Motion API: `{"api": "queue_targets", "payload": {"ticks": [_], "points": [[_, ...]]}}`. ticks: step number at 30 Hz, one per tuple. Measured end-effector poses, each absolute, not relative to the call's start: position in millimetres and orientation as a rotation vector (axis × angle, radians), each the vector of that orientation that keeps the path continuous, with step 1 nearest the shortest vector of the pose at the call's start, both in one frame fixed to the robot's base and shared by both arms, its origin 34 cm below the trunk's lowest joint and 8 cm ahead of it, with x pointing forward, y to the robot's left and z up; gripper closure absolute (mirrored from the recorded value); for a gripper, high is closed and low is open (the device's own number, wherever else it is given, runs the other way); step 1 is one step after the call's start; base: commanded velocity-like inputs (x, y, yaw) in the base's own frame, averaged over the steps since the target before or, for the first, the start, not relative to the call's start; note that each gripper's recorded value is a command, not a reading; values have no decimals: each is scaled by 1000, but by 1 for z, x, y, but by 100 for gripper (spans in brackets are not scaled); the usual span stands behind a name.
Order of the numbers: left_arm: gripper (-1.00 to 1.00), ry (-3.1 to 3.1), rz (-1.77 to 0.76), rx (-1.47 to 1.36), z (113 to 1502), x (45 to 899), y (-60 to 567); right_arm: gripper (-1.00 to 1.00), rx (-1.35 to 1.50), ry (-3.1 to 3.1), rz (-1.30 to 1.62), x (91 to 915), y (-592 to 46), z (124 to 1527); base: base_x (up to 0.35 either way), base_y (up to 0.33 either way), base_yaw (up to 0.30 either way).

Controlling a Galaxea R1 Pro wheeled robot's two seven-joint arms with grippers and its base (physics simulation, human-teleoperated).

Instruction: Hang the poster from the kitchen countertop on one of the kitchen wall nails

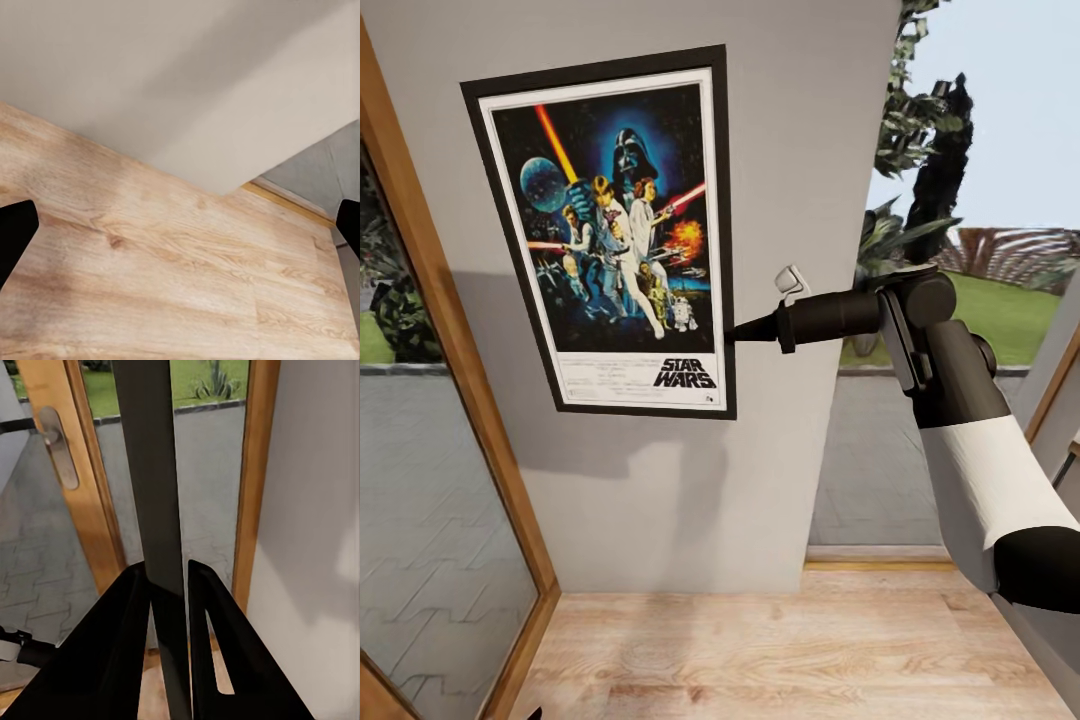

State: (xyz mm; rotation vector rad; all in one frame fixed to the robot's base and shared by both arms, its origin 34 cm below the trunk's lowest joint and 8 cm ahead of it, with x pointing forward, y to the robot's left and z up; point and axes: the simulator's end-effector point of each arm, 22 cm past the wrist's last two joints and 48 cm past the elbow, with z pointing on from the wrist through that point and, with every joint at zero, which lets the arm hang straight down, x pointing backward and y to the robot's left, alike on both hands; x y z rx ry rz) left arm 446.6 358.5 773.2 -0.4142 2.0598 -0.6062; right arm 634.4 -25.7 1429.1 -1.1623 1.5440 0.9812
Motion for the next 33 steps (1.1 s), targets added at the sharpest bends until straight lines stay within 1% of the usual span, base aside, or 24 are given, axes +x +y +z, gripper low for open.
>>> {"api": "queue_targets", "payload": {"ticks": [8, 18, 26, 33], "points": [[-100, 2059, -605, -414, 773, 447, 359, 100, -1162, 1544, 981, 635, -26, 1429, 95, 0, 0], [-100, 2060, -606, -414, 773, 447, 359, 100, -1144, 1531, 996, 635, -32, 1435, 7, 0, 0], [-100, 2060, -606, -414, 773, 447, 359, 100, -1086, 1465, 1065, 632, -55, 1457, 0, 0, 0], [-100, 2060, -597, -412, 774, 447, 364, 100, -1081, 1466, 1066, 633, -58, 1458, 0, 0, 0]]}}
